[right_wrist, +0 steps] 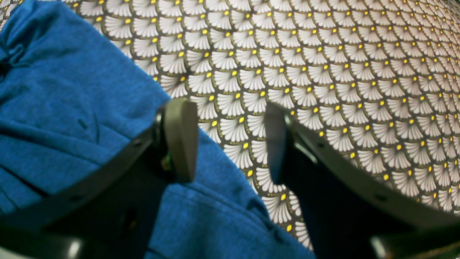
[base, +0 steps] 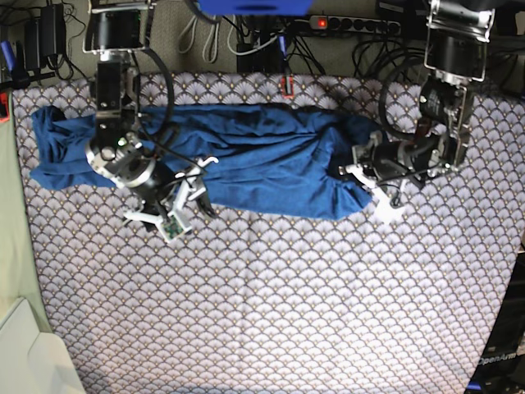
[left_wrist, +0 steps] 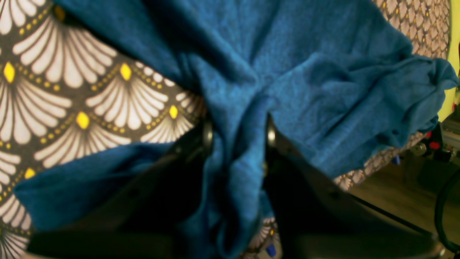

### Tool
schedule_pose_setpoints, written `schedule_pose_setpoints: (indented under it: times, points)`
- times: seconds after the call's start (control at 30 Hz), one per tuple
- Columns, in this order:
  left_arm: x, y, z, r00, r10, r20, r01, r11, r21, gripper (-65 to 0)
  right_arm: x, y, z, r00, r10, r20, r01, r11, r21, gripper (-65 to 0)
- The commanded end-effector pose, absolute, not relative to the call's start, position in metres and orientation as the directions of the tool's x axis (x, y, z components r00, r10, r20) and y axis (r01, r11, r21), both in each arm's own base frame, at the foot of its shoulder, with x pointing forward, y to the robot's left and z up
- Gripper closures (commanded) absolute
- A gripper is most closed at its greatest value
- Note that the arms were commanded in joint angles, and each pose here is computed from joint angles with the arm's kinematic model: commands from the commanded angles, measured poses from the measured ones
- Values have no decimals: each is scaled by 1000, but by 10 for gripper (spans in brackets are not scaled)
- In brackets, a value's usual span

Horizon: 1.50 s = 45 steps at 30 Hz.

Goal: Fold the T-shirt properly
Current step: 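Lift the band's end with the left gripper and fold it toward the right gripper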

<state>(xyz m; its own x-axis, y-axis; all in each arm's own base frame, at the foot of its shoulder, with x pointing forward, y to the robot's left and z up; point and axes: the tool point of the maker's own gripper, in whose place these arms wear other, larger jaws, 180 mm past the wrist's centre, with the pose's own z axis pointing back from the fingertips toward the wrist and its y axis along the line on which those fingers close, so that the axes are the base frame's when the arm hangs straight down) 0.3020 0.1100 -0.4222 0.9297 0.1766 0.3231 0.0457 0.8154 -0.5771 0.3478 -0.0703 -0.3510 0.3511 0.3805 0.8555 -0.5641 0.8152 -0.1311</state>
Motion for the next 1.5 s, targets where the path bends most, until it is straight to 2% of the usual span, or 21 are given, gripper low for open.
schedule_pose_setpoints:
  times: [0.0,0.3,0.37,0.43,0.57,0.6,0.73,0.9,1.07,1.17,1.3,1.47]
  points:
    - [313,107,-408,918,176,355,73,805,-589,-2,356,-68,-334,301,356,885,-562,816,-138,-309]
    - [325,106,-398,908,178,379,89,803,-590,0,356,-77,-334,311,344,886,-538,832,-135,-303]
    - [329,106,-394,906,174,387,98,802,-590,0,356,-79,-335,318,338,886,-529,839,-130,-278]
    - [331,104,-390,909,156,387,111,804,-584,0,351,-81,-340,333,337,881,-528,840,-122,-214]
    - [335,103,-385,910,142,389,124,803,-583,0,343,-74,-347,357,300,885,-517,852,-80,-23]
    - [337,102,-383,909,142,393,127,802,-584,0,343,-77,-349,368,288,884,-504,861,-71,0]
    - [341,101,-375,899,147,412,134,804,-579,0,341,-95,-352,397,239,886,-438,898,-46,0]
    - [345,100,-358,887,223,405,65,807,-586,0,340,-129,-363,442,202,874,-358,933,-34,0]
    - [346,89,-339,869,209,449,113,799,-591,0,331,-163,-385,511,145,847,-268,963,-3,0]
    - [336,82,-340,876,197,441,123,792,-598,0,327,-180,-392,534,151,832,-249,968,-16,0]
    - [325,66,-343,899,180,399,122,773,-623,0,323,-192,-401,558,167,813,-249,968,-27,0]
    - [317,46,-343,910,333,248,-77,721,-688,0,325,-193,-404,538,150,829,-248,969,-14,0]
